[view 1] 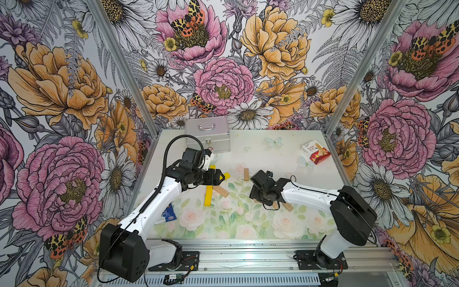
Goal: Assemble the letter k with building blocks
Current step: Assemble the building block at the center of the board.
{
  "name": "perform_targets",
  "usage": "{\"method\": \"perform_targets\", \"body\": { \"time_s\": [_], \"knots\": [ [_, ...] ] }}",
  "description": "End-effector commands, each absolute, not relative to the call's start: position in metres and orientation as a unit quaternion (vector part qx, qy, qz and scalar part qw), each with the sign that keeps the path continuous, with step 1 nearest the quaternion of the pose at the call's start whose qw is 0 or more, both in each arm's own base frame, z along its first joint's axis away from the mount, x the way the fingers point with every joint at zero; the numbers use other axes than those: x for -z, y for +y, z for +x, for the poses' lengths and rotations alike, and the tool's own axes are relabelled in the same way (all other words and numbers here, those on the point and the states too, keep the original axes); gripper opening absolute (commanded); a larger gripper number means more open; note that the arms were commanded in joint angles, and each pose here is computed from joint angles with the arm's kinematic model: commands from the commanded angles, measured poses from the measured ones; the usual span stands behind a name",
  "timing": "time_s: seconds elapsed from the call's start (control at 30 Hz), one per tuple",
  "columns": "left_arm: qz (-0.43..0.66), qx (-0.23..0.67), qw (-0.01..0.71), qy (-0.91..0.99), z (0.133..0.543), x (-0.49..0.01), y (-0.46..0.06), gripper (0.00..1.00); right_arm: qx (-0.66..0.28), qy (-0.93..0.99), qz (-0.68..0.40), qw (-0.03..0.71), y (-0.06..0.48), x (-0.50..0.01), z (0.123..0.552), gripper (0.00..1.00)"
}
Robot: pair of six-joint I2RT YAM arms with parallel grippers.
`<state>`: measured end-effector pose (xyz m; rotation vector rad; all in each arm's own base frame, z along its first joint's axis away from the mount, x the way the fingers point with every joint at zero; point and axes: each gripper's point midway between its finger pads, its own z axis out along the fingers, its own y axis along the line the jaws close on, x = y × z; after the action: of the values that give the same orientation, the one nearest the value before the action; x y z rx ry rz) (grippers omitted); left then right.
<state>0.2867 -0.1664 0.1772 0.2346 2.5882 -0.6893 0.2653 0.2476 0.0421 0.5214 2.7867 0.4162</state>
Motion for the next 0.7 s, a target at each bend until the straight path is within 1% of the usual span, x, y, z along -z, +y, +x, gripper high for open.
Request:
{"method": "perform_targets", "body": {
  "time_s": [0.0,0.37,0.67],
  "knots": [
    [0.099,0.266,0.237,0.929,0.285,-0.183,-0.17,0.83,-0.159,0.954,0.219,0.126,0.253,-0.037,0.262,0.59],
    [0.107,0.292,0.222,0.924,0.282,-0.182,-0.181,0.82,-0.157,0.945,0.247,0.146,0.245,-0.036,0.271,0.6],
    [0.109,0.296,0.22,0.923,0.281,-0.181,-0.183,0.83,-0.146,0.943,0.264,0.137,0.235,-0.027,0.278,0.6]
  ]
}}
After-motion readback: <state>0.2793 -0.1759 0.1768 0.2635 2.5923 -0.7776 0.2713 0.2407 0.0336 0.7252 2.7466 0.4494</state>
